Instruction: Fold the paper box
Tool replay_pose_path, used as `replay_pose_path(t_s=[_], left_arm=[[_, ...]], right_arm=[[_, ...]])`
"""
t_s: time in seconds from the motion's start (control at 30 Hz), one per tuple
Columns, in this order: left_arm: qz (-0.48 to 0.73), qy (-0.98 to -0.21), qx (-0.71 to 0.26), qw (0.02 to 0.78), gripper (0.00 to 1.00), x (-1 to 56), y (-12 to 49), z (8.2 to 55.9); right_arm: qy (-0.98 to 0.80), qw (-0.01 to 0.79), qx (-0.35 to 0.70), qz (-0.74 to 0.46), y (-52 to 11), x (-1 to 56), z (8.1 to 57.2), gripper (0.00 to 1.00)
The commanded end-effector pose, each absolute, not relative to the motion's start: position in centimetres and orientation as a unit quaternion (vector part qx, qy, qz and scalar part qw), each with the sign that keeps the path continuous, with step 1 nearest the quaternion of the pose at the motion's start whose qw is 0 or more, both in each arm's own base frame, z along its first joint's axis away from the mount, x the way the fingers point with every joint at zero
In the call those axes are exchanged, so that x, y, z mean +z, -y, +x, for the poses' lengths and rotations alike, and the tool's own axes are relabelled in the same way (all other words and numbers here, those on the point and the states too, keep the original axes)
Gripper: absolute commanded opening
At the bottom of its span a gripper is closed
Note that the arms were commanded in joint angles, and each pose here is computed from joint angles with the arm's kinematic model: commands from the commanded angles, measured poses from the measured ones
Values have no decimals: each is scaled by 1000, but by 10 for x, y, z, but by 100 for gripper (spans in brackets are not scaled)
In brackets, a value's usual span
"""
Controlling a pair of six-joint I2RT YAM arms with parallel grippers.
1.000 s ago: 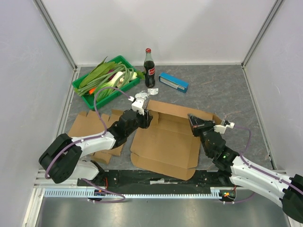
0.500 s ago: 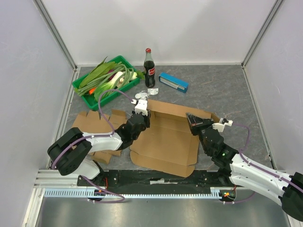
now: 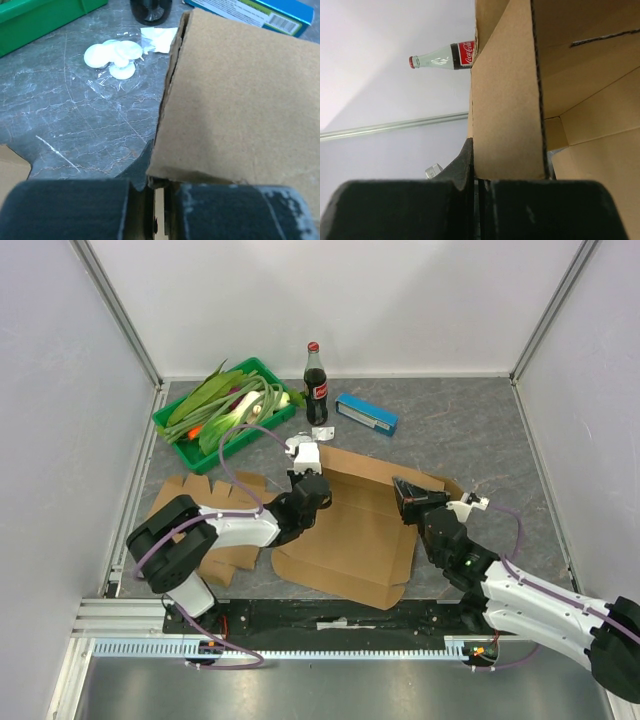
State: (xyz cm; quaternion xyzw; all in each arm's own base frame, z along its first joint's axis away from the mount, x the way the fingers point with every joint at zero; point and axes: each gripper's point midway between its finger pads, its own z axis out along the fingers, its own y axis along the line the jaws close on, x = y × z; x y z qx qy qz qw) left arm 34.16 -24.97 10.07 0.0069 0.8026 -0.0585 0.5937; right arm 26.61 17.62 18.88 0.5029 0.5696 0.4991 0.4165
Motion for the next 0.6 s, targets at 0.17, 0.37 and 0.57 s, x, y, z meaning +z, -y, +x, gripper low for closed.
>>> replay_pose_path(t_s=[0.17,0.37,0.57], left_arm=[[-86,-806,40,585,2,74,218,341],[-42,-806,-71,587,27,93,239,328],[33,-766,-191,612,46,123,238,295]], right_arm=[[-578,390,503,510,-186,193,264,0],[-576,406,499,505,-183,197,266,0],[-569,418,498,504,-176,201,265,0]])
